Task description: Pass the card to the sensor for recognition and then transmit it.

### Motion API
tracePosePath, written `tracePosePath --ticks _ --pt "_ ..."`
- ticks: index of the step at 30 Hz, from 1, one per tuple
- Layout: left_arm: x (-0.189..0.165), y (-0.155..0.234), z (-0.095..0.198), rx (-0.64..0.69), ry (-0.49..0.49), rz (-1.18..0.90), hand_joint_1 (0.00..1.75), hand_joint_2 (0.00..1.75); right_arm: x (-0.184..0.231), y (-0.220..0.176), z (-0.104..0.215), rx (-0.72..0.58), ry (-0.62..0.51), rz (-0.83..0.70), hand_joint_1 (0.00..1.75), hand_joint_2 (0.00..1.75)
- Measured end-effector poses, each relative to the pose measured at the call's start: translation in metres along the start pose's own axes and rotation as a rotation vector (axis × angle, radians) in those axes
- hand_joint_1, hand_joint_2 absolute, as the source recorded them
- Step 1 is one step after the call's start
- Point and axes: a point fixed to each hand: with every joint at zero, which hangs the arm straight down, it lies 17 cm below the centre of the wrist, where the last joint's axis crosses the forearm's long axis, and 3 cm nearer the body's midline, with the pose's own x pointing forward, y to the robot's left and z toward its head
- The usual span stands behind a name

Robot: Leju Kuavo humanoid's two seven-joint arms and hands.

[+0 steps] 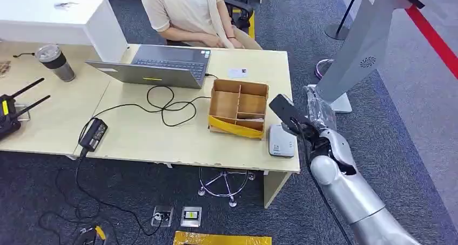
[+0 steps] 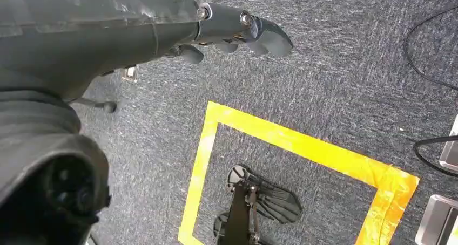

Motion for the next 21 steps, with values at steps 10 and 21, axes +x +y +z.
tracePosePath --ticks 10,21 --pt "0.002 -0.002 0.000 -0.005 -0.009 -0.006 0.00 0.00 0.013 0.005 0.030 -0.086 -0.039 0.074 0.00 1.75" --pt "0.002 -0.007 0.001 -0.014 -0.016 -0.016 0.00 0.00 0.044 0.019 0.047 -0.139 -0.107 0.037 0.00 1.75"
